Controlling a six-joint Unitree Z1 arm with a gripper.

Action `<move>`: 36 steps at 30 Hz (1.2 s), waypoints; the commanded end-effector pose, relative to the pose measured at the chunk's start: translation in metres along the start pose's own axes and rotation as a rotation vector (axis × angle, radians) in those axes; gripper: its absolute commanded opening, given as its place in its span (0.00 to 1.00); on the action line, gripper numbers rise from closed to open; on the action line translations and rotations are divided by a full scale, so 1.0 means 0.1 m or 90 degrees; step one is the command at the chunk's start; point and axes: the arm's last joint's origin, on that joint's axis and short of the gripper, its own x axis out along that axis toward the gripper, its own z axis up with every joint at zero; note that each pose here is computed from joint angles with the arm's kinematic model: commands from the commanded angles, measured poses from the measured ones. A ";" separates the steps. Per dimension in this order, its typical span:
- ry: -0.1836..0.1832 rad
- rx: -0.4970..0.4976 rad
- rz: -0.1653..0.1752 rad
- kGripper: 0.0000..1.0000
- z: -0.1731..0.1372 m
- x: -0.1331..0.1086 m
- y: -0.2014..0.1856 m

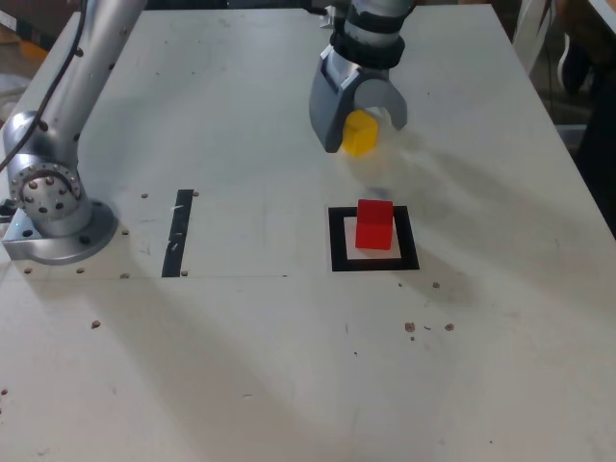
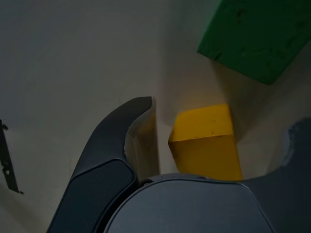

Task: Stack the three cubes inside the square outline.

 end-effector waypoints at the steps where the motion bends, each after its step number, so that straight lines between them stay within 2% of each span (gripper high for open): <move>1: -0.003 -0.001 0.000 0.63 0.04 0.02 0.00; 9: -0.007 0.000 0.007 0.50 0.08 0.04 0.02; 16: -0.013 0.006 0.004 0.33 0.11 0.04 0.02; 22: -0.015 0.015 -0.007 0.26 0.12 0.05 0.01; 25: -0.018 0.019 -0.005 0.21 0.10 0.01 0.01; 29: -0.046 0.065 0.003 0.19 0.04 -0.21 -0.02; 32: -0.077 0.134 0.019 0.19 -0.14 -0.55 -0.14; 36: -0.089 0.207 0.035 0.19 -0.44 -0.87 -0.38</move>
